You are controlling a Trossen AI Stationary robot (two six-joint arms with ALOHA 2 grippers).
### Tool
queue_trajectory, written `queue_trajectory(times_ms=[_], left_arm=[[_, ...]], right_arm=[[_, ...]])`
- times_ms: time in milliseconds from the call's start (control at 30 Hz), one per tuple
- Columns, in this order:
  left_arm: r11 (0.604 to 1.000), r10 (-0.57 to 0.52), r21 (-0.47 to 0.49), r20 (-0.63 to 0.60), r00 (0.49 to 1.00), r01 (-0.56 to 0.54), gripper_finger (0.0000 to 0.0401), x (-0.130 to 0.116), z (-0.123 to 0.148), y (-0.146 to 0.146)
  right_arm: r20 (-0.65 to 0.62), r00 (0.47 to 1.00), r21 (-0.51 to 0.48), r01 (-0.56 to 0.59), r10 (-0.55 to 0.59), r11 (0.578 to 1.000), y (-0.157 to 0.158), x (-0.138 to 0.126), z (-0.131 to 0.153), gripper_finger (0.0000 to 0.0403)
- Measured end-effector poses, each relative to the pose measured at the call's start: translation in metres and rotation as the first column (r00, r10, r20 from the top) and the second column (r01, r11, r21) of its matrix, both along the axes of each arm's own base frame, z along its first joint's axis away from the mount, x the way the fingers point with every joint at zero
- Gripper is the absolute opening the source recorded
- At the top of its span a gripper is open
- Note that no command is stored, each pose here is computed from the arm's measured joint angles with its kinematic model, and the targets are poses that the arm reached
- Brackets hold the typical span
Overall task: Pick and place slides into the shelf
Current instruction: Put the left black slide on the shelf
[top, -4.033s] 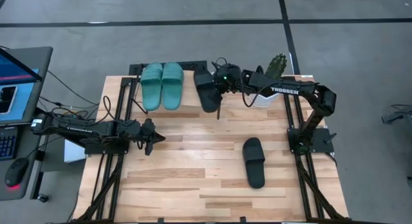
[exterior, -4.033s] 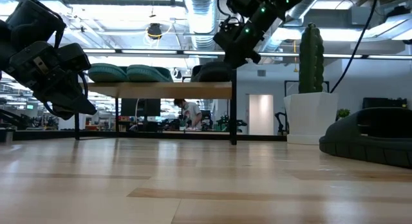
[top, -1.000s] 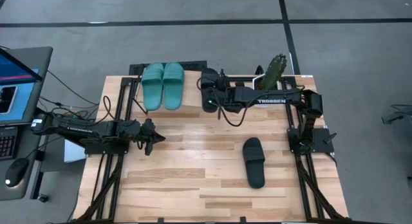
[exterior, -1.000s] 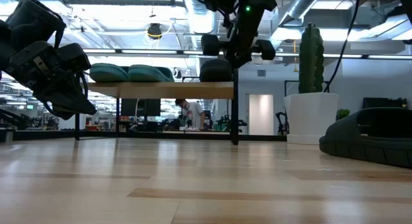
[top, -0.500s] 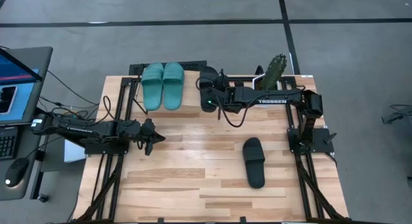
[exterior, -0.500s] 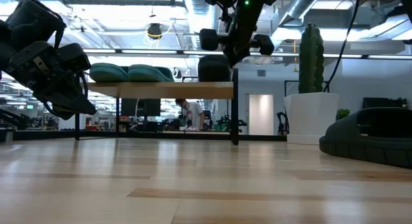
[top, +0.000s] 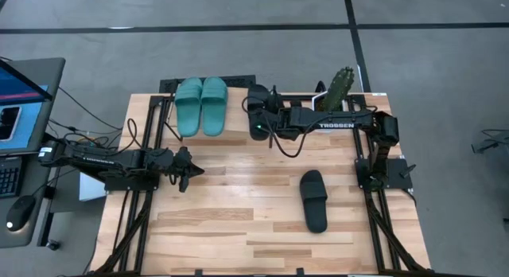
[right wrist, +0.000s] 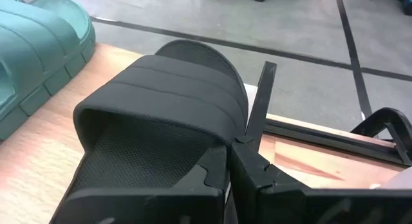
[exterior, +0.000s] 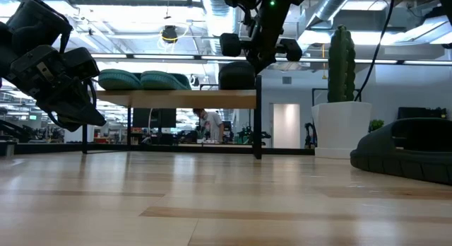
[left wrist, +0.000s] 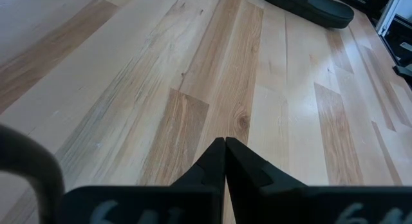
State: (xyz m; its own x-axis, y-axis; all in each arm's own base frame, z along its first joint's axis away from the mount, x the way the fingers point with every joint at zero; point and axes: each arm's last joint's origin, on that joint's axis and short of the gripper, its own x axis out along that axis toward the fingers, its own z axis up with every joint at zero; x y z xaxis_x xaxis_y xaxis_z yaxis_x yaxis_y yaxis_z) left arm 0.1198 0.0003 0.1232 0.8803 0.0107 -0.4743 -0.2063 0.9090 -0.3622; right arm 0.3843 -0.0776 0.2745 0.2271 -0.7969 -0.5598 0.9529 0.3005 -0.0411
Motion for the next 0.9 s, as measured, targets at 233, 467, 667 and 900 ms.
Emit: queue_trajectory(times_ms=[233, 467, 667, 900], left_arm=[[1.000, 0.000, 0.000, 0.000, 1.000, 0.000, 0.0000, 0.0000, 0.0000, 0.0000], [1.000, 0.000, 0.000, 0.000, 1.000, 0.000, 0.0000, 0.0000, 0.0000, 0.0000], [1.000, 0.000, 0.000, 0.000, 1.000, 0.000, 0.0000, 0.0000, 0.0000, 0.0000], [1.000, 0.000, 0.000, 0.000, 1.000, 0.000, 0.0000, 0.0000, 0.0000, 0.0000]], right_arm=[[0.014, 1.000, 0.022, -0.001, 0.001, 1.000, 0.0003, 0.0002, -0.0005, 0.0009], [0.024, 1.000, 0.025, 0.004, -0.005, 1.000, 0.0003, 0.0002, -0.0005, 0.0062], [0.023, 1.000, 0.026, 0.004, -0.005, 1.000, 0.0005, 0.0002, -0.0005, 0.0096], [0.017, 1.000, 0.027, -0.018, 0.018, 0.999, 0.0061, 0.0014, -0.0005, 0.0115]])
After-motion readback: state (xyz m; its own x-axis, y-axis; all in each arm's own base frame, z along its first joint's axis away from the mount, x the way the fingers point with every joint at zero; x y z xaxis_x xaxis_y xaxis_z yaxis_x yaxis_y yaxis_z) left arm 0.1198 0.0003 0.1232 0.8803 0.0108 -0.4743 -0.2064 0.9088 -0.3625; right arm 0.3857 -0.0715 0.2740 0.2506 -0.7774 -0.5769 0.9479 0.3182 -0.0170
